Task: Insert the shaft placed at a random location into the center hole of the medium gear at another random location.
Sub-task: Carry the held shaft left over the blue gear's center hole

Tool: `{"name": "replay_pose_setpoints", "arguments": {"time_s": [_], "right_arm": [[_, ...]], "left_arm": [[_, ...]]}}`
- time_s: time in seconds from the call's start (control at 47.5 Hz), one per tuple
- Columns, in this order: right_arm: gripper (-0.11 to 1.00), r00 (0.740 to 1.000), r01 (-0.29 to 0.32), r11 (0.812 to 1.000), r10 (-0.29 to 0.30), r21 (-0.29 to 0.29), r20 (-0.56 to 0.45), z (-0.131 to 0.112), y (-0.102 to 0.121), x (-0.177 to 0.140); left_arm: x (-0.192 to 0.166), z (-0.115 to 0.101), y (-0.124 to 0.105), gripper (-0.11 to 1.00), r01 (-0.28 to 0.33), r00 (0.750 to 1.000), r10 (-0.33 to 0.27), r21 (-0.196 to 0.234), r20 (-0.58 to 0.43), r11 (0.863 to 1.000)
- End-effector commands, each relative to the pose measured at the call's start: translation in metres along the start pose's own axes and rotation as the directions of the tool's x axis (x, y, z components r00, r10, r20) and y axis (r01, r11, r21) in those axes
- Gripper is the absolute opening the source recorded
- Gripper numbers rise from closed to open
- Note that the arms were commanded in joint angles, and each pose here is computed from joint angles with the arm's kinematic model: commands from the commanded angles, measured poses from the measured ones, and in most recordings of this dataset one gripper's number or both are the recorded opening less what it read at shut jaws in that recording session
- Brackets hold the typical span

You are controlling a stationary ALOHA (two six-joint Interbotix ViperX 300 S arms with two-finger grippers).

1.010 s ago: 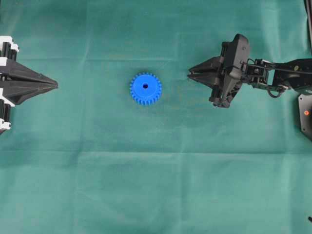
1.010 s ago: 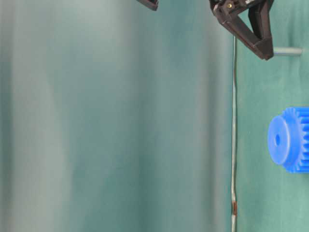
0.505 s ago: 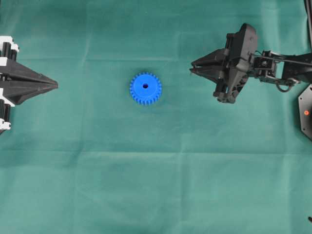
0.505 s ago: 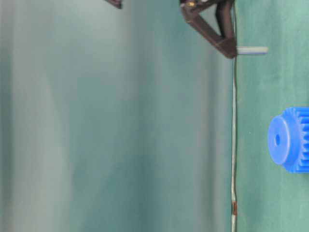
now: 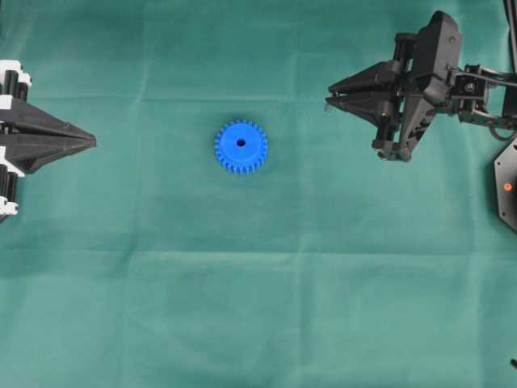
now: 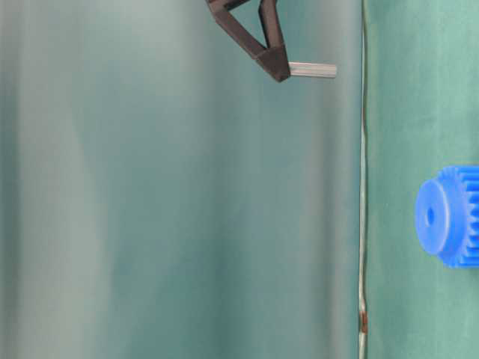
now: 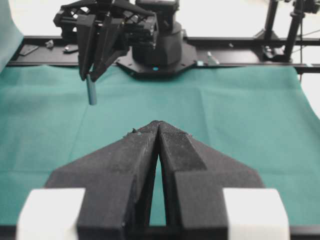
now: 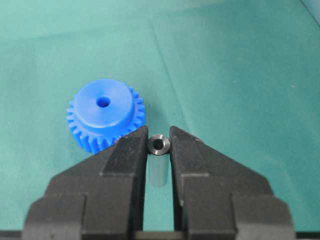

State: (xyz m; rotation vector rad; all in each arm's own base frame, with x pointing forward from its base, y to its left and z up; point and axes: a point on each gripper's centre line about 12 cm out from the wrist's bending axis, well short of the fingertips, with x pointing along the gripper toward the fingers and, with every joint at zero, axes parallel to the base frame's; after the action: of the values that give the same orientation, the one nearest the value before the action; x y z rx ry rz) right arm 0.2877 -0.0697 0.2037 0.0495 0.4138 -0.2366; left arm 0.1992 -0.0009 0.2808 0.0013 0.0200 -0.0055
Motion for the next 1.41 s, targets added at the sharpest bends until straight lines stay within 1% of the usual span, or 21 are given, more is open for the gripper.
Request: {"name": "replay_pose_setpoints", "arguments": {"time_s": [0.0,0.295,0.652,0.947,1.157,1.389], "right_arm": [[0.14,1.0,-0.001,1.0,0.001,-0.008,0.031,0.012,0.0,0.0],[0.14,1.0,-0.006,1.0,0.006,-0.008,0.023,0.011,0.002,0.004],[0.14,0.996,-0.08,0.996,0.081,-0.025,0.022,0.01,0.027,0.002],[0.14,0.996,-0.084,0.996,0.085,-0.027,0.017,0.01,0.028,0.005],[0.14,0.996,-0.086,0.996,0.086,-0.028,0.012,0.013,0.03,0.017],[0.14,0.995,-0.094,0.995,0.094,-0.031,0.012,0.025,0.036,0.044]], "left_arm": [[0.002,0.006,0.0,0.0,0.0,1.0,0.0,0.002,0.012,1.0],[0.002,0.006,0.0,0.0,0.002,1.0,-0.002,0.003,0.012,1.0],[0.002,0.005,0.0,0.0,0.0,1.0,0.0,0.002,0.009,1.0],[0.002,0.005,0.0,0.0,0.0,1.0,0.0,0.002,0.008,1.0],[0.002,0.005,0.0,0.0,0.001,1.0,-0.001,0.003,0.008,1.0],[0.002,0.005,0.0,0.0,0.001,1.0,-0.001,0.003,0.008,1.0]]}}
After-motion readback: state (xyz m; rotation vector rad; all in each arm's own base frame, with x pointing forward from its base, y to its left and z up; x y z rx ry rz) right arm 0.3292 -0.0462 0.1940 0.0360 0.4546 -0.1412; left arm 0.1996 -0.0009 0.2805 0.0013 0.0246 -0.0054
